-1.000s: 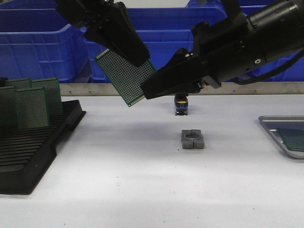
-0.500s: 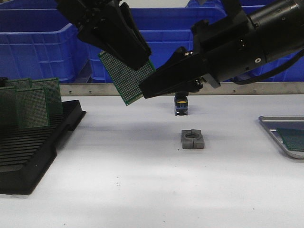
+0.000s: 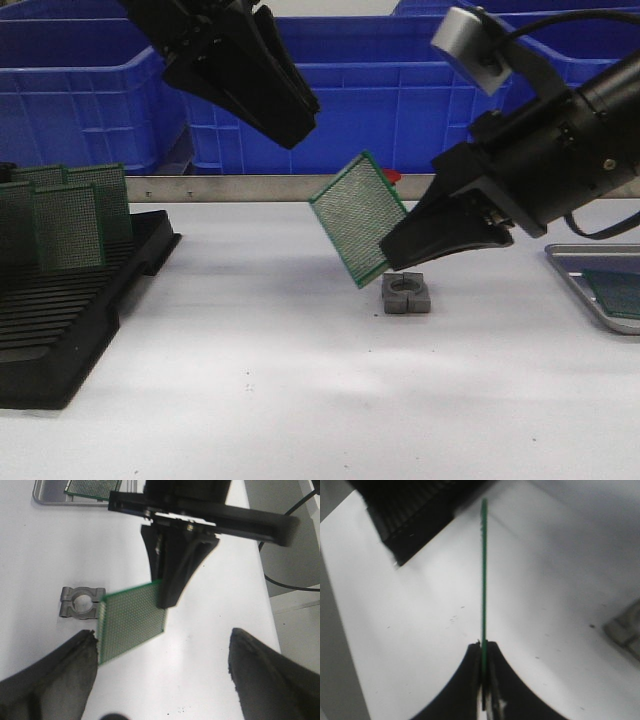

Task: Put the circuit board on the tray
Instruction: 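Carry the second board with the right gripper and lay it on the tray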

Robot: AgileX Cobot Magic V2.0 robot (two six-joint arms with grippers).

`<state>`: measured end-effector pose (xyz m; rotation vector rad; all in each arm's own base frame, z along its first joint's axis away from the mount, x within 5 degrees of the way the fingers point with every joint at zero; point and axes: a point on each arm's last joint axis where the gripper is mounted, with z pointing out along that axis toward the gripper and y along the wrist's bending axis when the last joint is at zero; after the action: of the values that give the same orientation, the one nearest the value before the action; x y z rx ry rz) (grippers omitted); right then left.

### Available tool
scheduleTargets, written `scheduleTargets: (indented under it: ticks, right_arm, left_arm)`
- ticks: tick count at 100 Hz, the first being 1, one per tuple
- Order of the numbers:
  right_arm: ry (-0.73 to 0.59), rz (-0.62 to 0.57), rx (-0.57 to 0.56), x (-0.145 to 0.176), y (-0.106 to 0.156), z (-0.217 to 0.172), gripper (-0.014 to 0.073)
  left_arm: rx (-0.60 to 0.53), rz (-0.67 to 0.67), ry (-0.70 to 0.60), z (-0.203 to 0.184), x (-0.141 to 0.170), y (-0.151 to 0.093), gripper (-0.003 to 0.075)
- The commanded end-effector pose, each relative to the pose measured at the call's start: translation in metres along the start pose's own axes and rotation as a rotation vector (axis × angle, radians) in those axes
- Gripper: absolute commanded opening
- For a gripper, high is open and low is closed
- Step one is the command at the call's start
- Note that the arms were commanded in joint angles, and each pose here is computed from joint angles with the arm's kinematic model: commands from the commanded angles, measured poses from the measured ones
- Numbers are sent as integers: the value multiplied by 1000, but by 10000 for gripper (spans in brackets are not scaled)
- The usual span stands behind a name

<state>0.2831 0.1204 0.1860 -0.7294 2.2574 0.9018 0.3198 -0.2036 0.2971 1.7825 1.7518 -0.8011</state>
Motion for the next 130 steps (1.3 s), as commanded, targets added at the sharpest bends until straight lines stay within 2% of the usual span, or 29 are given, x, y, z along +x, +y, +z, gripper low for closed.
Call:
scheduleTargets:
  ticks: [1, 19, 33, 55, 94, 98, 103, 108, 113, 120, 125, 130]
  right_arm:
    - [-77, 100, 47, -12, -9, -18, -68]
    - [-165, 386, 205, -8, -50, -48, -68]
    - [-235, 503, 296, 0, -79, -76, -68]
    - [-298, 579, 464, 12, -109, -106, -68]
    - [-292, 595, 522, 20, -115, -111, -60]
    - [-290, 593, 522, 20, -115, -111, -27]
    - [-287, 590, 522, 20, -115, -111, 57]
    - [-285, 588, 522, 20, -115, -111, 183]
    - [-279, 582, 523, 21, -115, -111, 352]
    - [-270, 573, 525, 21, -115, -111, 528]
    - [-270, 573, 526, 21, -115, -111, 595]
    - [-270, 573, 527, 21, -115, -111, 615]
  left_arm:
    - [-33, 23, -88, -17, -24, -10, 515]
    - [-33, 23, -88, -17, -24, -10, 515]
    - [-33, 23, -88, -17, -24, -10, 515]
    - [-32, 21, -88, -17, -24, -10, 515]
    - [-32, 21, -88, -17, -24, -10, 515]
    - [-32, 21, -88, -17, -24, -10, 515]
    - [-32, 21, -88, -17, -24, -10, 515]
    - [-32, 21, -88, -17, -24, -10, 515]
    - [-32, 21, -88, -17, -24, -10, 515]
    - [-32, 21, -88, -17, -24, -10, 515]
    - [-32, 21, -88, -17, -24, -10, 515]
    - [-32, 21, -88, -17, -24, -10, 515]
